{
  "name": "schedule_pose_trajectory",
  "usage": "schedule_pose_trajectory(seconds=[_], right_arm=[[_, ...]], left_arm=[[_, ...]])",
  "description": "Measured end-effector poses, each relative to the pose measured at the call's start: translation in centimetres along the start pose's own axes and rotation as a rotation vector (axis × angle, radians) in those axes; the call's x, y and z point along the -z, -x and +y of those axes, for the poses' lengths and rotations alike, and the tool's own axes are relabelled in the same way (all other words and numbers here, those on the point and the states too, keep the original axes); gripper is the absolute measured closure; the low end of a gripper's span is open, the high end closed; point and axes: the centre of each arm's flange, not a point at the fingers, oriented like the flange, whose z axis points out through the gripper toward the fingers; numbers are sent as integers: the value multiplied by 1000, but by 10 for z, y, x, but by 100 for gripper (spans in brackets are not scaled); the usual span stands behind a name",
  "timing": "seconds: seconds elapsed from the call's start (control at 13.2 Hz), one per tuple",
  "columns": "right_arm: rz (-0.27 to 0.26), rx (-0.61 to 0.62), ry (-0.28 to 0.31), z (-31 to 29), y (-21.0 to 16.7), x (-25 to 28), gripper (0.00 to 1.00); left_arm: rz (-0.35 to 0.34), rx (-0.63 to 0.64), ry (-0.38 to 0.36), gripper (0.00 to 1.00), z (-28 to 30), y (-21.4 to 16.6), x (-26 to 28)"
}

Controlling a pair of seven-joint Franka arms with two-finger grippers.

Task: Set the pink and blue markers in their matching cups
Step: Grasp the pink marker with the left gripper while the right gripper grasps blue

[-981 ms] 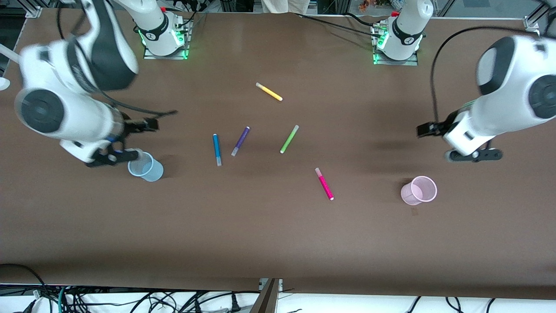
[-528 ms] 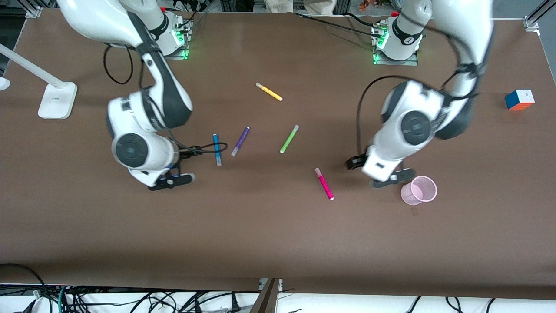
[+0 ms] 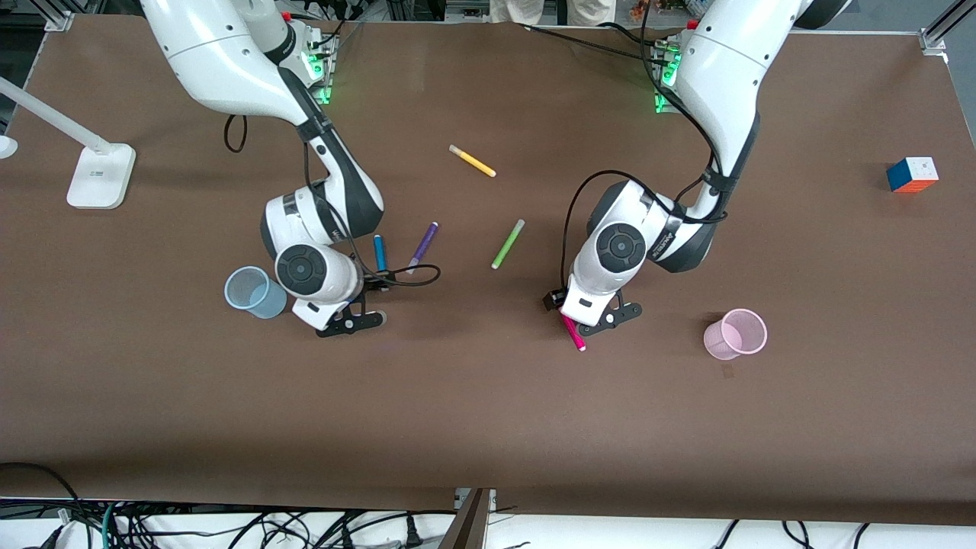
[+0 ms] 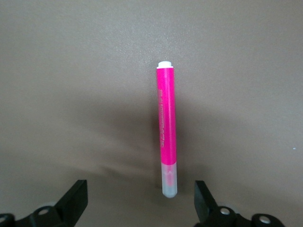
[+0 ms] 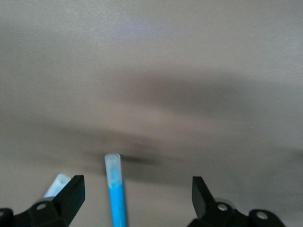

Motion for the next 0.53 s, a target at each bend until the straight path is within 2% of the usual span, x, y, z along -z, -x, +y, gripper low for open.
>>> schedule_pose_trajectory(seconds=[0.15,0.23,0.3,0.38,0.45,0.53], right_arm=[[3,1,3,-11,6,-13,0],[7,1,4,-13,9,-18,0],[10,3,4,-14,11,-24,0],[13,3,4,-14,13,-28,7],[14,3,3,-14,13,-29,8],[16,3,3,-14,13,-30,18]], left_arm=[[11,-1,15,4,2,-1,-11],[10,-3,15,11,3,1,-16],[6,-5,11,24,4,2,-22],[2,-7,7,33,4,4,-27],[1,-8,5,33,4,5,-30],[0,-9,4,42,4,5,-32]])
